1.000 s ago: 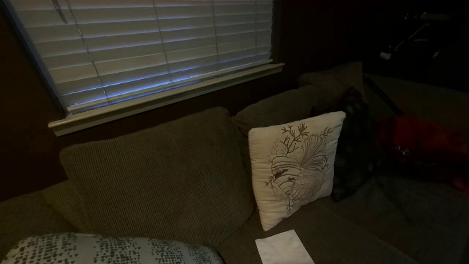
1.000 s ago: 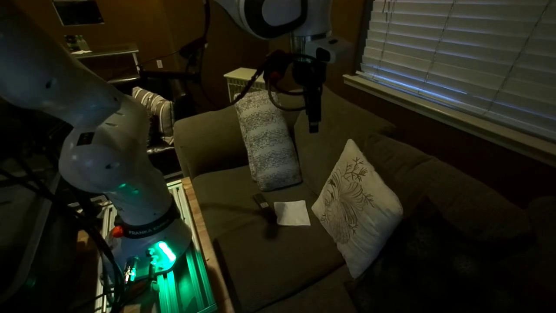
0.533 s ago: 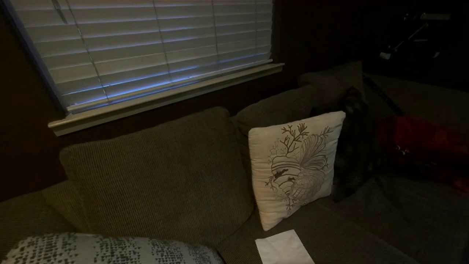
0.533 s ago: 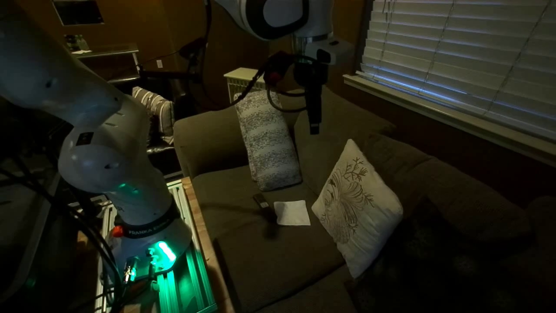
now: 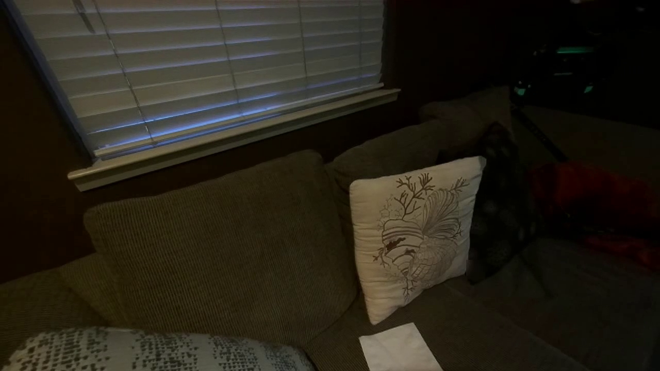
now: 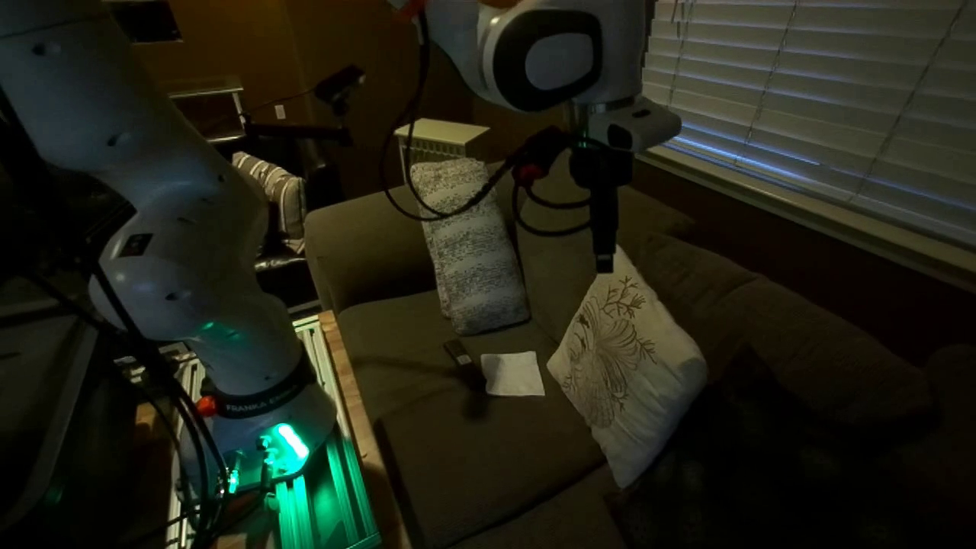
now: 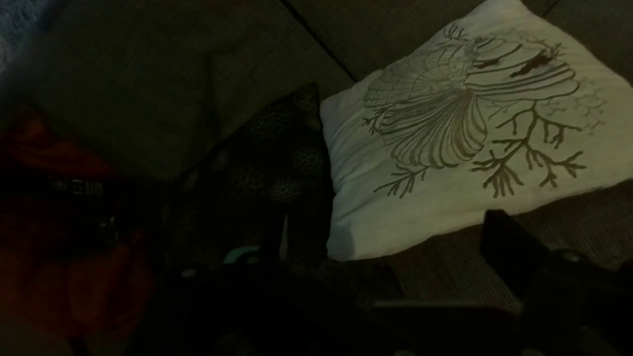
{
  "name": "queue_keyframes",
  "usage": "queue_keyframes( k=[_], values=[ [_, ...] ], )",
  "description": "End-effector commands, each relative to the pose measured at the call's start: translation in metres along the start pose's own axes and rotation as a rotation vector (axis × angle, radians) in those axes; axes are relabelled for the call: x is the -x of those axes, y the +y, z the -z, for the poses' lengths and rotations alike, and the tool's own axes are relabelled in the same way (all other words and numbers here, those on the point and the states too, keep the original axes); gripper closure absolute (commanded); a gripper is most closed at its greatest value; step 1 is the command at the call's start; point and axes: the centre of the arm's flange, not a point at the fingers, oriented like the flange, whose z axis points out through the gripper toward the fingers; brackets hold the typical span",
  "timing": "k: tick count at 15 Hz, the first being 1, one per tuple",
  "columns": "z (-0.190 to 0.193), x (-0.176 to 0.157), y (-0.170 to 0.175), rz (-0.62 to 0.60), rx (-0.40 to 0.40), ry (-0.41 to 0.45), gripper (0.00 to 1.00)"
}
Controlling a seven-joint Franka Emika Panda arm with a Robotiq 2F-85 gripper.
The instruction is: Move the pillow from the left to the right and the one on the right to the left
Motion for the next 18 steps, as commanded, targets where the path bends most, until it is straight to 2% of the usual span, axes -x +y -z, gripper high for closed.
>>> queue_keyframes(
  k=[1, 8, 18],
  values=[
    [-0.035, -0.038, -0.019, -0.013, 0.028, 0.015, 0.00],
    [-0.092, -0.070, -0.038, -0.040, 0.022, -0.018, 0.00],
    [-0.157, -0.097, -0.085, -0.188, -0.020, -0.071, 0.00]
  ],
)
